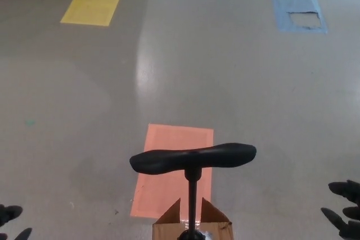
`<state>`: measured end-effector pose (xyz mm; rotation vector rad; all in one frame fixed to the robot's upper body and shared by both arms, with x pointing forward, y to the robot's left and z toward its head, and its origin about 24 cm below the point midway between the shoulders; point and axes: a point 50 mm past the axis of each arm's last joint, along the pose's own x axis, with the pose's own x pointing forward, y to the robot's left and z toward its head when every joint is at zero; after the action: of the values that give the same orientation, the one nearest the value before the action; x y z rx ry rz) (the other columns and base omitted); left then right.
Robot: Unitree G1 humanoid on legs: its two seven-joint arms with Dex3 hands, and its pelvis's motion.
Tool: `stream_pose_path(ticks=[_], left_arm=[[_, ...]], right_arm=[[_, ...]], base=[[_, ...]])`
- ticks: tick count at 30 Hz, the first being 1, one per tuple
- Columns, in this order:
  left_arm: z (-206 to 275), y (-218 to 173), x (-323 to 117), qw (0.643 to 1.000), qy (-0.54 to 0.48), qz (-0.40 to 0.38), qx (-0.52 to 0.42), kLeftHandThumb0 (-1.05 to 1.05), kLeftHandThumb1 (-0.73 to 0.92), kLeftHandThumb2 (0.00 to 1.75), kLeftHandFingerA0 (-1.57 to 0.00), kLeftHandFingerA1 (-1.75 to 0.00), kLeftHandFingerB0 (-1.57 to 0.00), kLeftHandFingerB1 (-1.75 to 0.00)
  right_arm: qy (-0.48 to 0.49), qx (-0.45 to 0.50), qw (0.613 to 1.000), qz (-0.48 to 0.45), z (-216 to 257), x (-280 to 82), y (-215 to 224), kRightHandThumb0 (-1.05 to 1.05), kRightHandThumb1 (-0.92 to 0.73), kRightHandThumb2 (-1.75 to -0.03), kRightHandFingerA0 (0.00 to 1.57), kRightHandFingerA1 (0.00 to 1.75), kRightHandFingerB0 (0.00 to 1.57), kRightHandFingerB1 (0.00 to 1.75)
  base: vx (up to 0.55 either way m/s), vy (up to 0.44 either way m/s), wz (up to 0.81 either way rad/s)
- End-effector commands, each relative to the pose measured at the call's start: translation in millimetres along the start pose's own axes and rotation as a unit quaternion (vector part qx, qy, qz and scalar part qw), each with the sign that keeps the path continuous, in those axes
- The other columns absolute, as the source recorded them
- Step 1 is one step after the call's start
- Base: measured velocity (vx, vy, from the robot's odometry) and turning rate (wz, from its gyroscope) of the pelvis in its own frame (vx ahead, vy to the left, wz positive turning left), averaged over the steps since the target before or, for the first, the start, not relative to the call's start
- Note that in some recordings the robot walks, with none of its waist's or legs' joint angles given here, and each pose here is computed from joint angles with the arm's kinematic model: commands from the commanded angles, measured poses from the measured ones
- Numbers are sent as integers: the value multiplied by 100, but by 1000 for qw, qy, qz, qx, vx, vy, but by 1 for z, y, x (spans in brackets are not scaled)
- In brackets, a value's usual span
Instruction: An air pump is kept on top of a storage box on the floor and the robot uses its right hand to press down on the handle of the pump to compress it
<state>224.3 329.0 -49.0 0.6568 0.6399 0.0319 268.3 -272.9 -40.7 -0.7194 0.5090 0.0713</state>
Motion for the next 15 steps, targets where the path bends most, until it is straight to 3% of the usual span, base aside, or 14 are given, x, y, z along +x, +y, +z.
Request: stream_pose_path(ticks=[1, 3, 4, 7, 8, 9, 10, 12, 14, 15], left_arm=[[0, 7, -2, 1000, -27, -5, 6, -65, 71, 87, -22, -42, -16, -40], [1, 7, -3, 999, -34, -6, 1, -64, 71, 87, -21, -42, -16, -39], [2, 7, -2, 999, -36, -5, 0, -59, 84, 65, -27, -33, -19, -29], [4, 11, -3, 999, -45, -1, 5, -61, 84, 64, -27, -33, -19, -29], [7, 11, -4, 998, -57, 1, 1, -65, 71, 87, -20, -42, -16, -40], [8, 12, -4, 998, -62, 1, -1, -65, 71, 87, -20, -42, -16, -40], [11, 13, -4, 997, -72, 3, -7, -58, 84, 64, -28, -34, -19, -29], [15, 15, -4, 996, -83, 6, -8, -58, 84, 65, -26, -33, -19, -29], [16, 16, -4, 996, -86, 6, -10, -57, 84, 65, -26, -33, -18, -30], [17, 16, -4, 996, -88, 6, -11, -57, 84, 65, -25, -33, -19, -30]], right_arm=[[-54, 40, 994, -86, 2, -6, -13, -87, -64, -72, 40, 41, 31, 36], [-90, 70, 985, -130, 7, -10, -20, -83, -68, -68, 39, 41, 33, 36], [-108, 95, 978, -153, 9, -12, -22, -79, -67, -65, 43, 42, 37, 37], [-183, 148, 943, -234, 23, -24, -30, -82, -68, -70, 46, 43, 41, 39], [-225, 155, 923, -271, 33, -32, -38, -80, -77, -64, 50, 39, 49, 36], [-242, 158, 913, -288, 38, -36, -42, -80, -77, -64, 50, 39, 49, 36], [-289, 174, 891, -304, 52, -45, -50, -82, -78, -65, 49, 42, 50, 35], [-368, 158, 854, -332, 80, -70, -70, -85, -85, -66, 45, 41, 44, 35], [-391, 156, 841, -341, 92, -80, -77, -87, -84, -66, 47, 38, 44, 35], [-424, 148, 823, -347, 106, -92, -86, -92, -75, -75, 43, 39, 35, 37]], base=[[0, 0, 0], [0, 0, 0], [0, 0, 0], [0, 0, 0], [0, 0, 0], [0, 0, 0], [0, 0, 0], [0, 0, 0], [0, 0, 0], [0, 0, 0]])
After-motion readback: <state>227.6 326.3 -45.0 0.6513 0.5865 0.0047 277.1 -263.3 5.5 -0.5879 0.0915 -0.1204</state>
